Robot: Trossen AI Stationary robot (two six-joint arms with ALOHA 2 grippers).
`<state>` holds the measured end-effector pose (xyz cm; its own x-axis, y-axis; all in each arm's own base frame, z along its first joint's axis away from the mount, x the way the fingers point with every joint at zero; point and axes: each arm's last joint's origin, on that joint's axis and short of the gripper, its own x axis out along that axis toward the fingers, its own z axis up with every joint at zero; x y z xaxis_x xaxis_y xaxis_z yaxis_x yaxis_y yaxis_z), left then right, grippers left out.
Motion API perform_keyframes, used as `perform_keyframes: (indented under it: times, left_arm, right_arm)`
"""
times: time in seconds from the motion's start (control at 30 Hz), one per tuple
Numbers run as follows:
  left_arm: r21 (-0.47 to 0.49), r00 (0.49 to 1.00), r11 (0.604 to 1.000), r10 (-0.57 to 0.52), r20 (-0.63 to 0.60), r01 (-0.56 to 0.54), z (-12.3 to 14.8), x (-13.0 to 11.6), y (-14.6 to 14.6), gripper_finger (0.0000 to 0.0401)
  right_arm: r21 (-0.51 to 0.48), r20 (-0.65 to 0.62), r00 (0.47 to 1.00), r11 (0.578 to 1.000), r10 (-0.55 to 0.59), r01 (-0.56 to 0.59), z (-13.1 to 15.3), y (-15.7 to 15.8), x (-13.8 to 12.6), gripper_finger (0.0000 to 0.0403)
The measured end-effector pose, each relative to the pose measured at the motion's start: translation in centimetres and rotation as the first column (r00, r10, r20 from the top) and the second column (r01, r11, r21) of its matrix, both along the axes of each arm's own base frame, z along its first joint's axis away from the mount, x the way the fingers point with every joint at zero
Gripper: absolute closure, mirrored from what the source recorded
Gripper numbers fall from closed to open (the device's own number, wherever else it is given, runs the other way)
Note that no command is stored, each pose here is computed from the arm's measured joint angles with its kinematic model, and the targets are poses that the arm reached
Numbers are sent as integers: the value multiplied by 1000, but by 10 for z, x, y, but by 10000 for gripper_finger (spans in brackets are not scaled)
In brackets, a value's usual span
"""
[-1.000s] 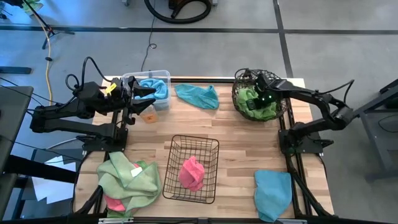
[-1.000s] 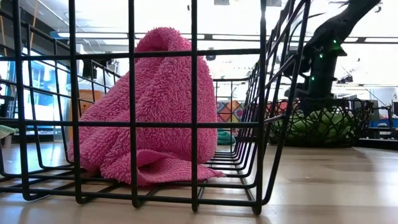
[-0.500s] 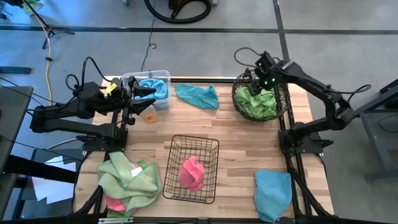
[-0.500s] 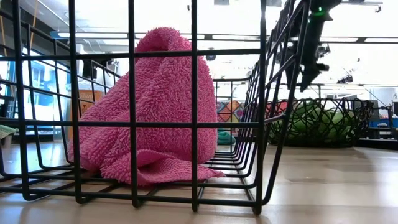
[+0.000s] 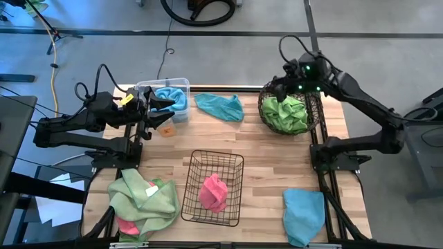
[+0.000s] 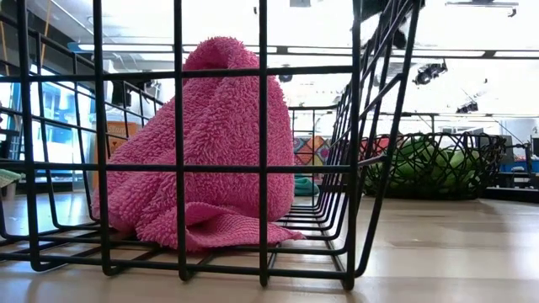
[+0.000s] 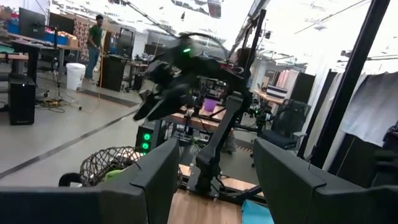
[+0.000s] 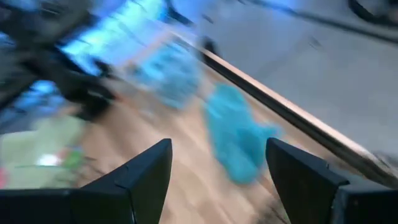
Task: Sort microfiber towel by color & place in baskets
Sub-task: Put the light green microfiber towel into the round black wire basket
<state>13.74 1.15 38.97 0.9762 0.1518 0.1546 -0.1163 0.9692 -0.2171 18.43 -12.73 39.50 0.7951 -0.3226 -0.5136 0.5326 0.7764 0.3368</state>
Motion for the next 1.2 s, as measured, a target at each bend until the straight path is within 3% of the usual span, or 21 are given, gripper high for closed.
perform_keyframes:
  times: [0.1,0.23,0.43,0.6,0.83,1.03,1.2]
  left_arm:
    - [0,1000,1000,0,0,0,0,0,0,205]
    - [0,1000,1000,0,0,0,0,0,0,205]
    - [-6,999,999,40,-3,-40,0,0,1,205]
    - [-6,999,999,38,-12,-38,-1,0,1,205]
    - [-4,998,1000,12,-59,-12,-6,1,0,205]
    - [42,991,992,-117,-59,120,-5,1,-4,205]
    - [16,977,978,-208,-57,209,-5,1,-11,205]
  right_arm:
    - [-64,118,986,992,114,-107,15,24,12,146]
    - [-146,250,926,956,283,-253,30,57,30,146]
    - [-274,326,830,886,452,-375,37,100,57,146]
    - [-371,290,821,849,492,-377,34,114,70,146]
    - [-324,294,824,862,484,-390,29,116,78,146]
    - [-317,301,824,865,480,-388,29,116,78,146]
    - [-268,311,832,882,459,-387,28,116,78,146]
